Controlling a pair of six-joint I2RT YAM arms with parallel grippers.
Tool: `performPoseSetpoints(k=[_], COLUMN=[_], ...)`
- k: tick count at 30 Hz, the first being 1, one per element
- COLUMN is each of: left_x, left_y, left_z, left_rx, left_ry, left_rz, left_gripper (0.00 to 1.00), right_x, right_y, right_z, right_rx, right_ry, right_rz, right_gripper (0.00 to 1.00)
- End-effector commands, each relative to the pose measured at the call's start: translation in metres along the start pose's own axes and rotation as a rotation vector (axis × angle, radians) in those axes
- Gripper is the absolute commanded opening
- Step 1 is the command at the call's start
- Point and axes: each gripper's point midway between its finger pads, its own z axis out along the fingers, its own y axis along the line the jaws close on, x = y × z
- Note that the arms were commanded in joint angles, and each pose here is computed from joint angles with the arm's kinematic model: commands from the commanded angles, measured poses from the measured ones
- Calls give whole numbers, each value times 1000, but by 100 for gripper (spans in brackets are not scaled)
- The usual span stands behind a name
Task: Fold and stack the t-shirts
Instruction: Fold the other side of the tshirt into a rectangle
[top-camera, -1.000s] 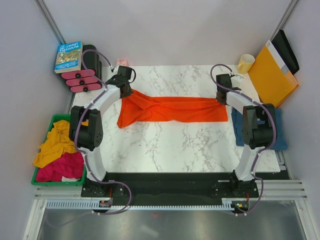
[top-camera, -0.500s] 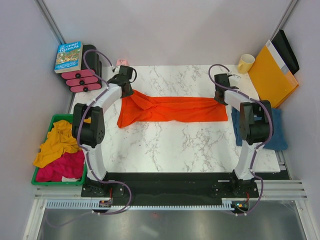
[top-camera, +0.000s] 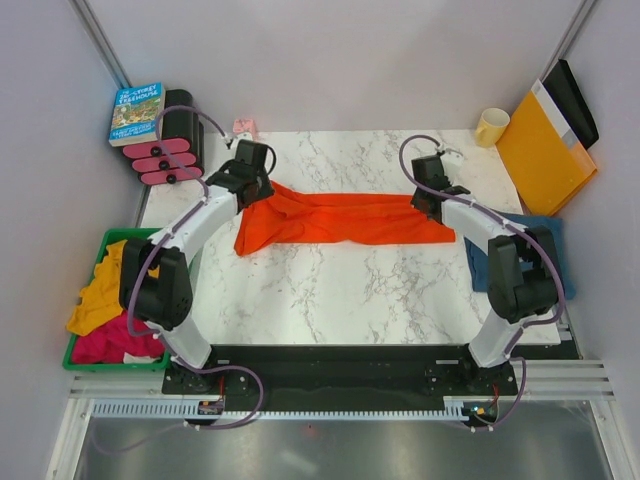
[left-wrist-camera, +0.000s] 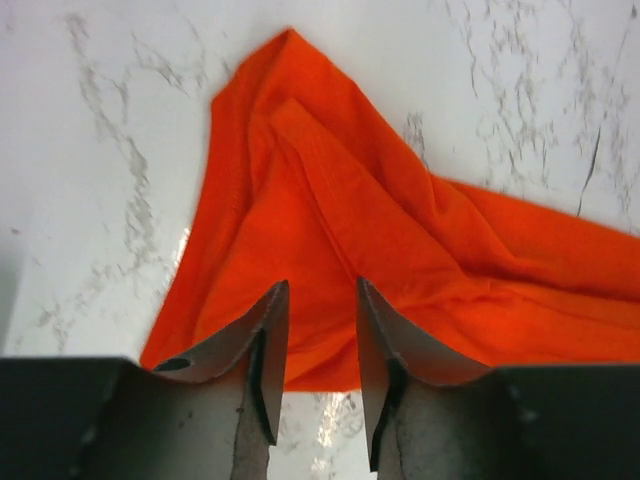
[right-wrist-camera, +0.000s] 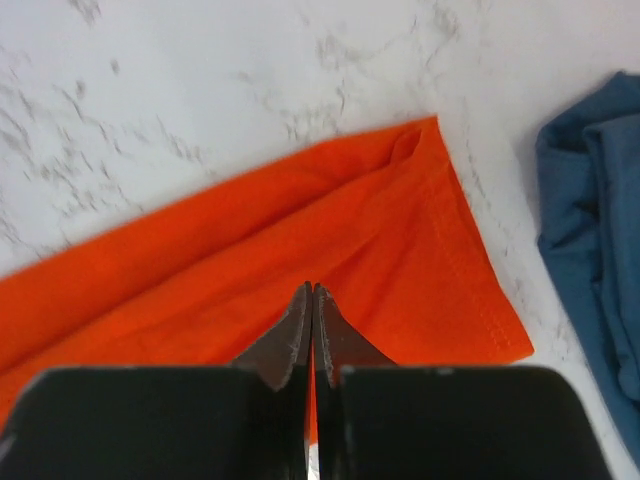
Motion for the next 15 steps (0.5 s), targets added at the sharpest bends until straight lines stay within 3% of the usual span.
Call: performPoseSetpoints(k=[1, 15], left_x=[52, 163], left_y=[-4, 17], left_z=[2, 23], left_rx=[32, -22], left_ry=[102, 373], left_rz=[-25, -3], left_gripper=[36, 26], right_x=[47, 117], right_y=[-6, -24], right_z=[6, 15], right_rx=[-2, 44], right_ry=[102, 280], right_rz=[-22, 0], right_gripper=[0, 0])
